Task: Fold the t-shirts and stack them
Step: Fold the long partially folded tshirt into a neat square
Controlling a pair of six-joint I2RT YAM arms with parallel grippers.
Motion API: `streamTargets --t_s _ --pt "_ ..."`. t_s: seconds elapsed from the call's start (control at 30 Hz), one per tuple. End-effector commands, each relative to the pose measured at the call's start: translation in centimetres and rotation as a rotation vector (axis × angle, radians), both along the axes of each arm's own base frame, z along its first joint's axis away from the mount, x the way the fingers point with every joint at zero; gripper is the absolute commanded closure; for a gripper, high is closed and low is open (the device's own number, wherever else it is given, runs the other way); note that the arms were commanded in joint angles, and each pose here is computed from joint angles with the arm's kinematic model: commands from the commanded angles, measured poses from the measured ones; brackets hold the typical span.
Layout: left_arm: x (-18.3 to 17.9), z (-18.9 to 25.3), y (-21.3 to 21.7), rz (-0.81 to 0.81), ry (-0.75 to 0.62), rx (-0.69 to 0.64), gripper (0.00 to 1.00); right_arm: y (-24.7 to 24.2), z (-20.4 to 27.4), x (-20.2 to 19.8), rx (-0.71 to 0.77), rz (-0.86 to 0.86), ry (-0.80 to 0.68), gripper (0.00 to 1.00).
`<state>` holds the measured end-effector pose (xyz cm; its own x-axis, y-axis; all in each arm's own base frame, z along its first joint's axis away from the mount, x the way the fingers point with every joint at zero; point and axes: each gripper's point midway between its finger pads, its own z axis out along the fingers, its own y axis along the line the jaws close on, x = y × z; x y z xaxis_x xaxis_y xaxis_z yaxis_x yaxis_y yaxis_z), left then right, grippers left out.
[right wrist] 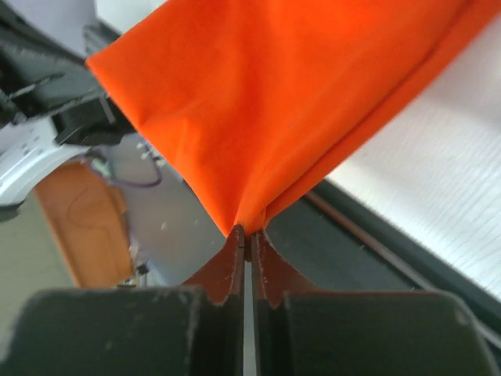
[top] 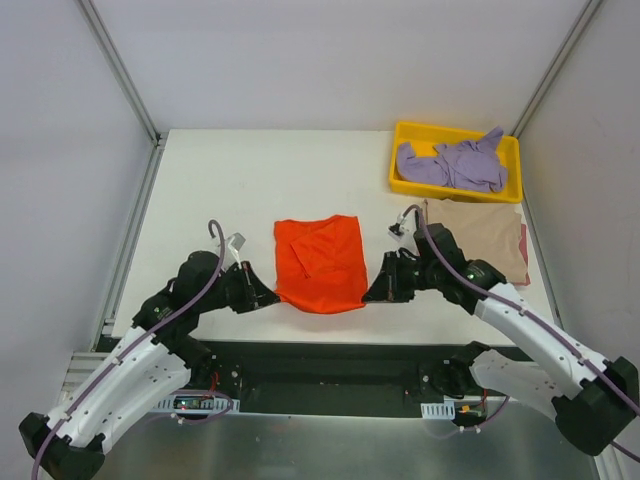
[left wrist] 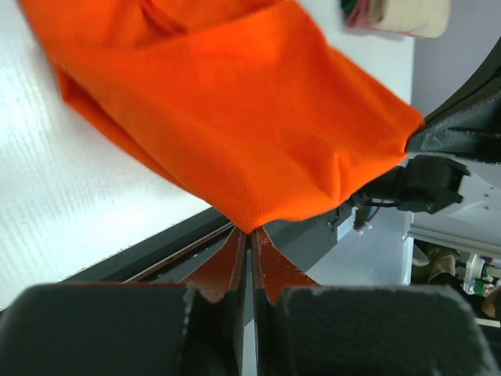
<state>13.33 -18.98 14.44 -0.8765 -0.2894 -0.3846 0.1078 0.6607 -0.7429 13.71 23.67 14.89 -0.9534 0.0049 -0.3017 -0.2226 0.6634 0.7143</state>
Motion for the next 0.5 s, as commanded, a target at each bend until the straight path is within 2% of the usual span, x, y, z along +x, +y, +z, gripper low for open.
streamTargets --t_s 0.0,0.2,0.37,0.47 --pt "-1.2 3.3 -0.2 -0.056 -0.054 -0.047 1.00 -0.8 4.0 -4.7 0.053 0.138 0.094 0.99" --pt "-0.6 5.2 -0.1 -0.038 -0.095 -0.044 1.00 -1.0 6.3 -4.7 0.073 0.120 0.081 0.99" --pt "1.9 5.6 0.8 0.070 -0.125 0.021 1.00 -2.0 4.9 -2.3 0.011 0.019 0.084 0.99" --pt "3.8 6.0 1.1 0.141 -0.163 0.035 1.00 -2.7 4.6 -0.2 -0.026 -0.050 0.035 0.99"
